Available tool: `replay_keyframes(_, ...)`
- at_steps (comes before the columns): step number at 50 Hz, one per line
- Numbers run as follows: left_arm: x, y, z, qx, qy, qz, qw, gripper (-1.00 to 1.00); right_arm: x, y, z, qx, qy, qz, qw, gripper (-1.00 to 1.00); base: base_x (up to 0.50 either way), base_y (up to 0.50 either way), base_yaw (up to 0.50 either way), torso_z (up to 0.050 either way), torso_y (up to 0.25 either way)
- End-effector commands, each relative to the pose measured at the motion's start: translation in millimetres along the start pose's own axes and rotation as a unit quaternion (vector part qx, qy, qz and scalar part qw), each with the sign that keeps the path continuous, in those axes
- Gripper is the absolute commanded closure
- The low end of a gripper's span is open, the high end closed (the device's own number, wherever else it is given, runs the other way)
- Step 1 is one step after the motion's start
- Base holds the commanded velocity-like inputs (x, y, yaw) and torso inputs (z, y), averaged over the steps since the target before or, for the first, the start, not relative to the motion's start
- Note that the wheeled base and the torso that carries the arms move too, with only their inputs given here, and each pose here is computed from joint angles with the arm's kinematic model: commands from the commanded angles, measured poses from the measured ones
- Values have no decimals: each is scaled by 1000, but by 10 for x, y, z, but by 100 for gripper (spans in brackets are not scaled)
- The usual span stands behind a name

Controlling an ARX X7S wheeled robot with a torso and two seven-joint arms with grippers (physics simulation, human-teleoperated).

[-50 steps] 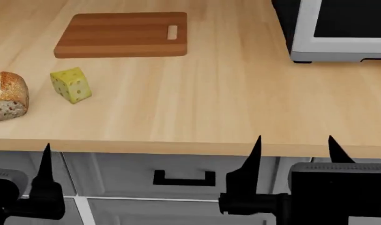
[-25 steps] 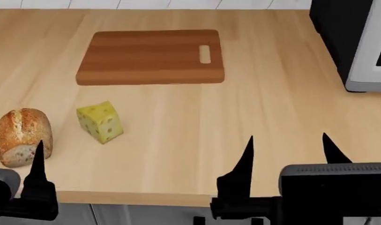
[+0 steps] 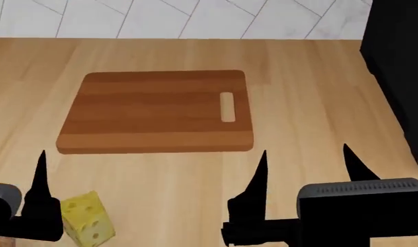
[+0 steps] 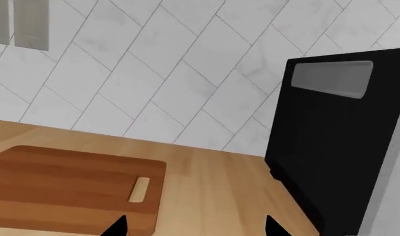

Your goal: Place the bread and cheese on the cutting board.

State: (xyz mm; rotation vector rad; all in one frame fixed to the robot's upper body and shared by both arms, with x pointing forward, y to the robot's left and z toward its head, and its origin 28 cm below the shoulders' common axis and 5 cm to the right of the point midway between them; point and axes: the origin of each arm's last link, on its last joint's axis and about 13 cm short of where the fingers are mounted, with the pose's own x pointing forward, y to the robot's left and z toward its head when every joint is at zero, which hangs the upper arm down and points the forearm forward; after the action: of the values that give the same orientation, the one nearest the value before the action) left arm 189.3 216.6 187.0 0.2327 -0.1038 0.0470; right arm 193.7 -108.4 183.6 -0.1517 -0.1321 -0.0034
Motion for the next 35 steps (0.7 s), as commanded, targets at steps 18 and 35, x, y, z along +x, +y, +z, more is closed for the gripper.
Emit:
replay_keyframes(18,-57,66,123,4,-13,12,1000,-100,-21,-3,67,15,-3,11,1000,-100,192,7,0,0,1)
replay_keyframes(35,91,500,772,-9,27,-6,1000,-100,-23,29,37,22,4,24,999,-100,0,0,0,0,0)
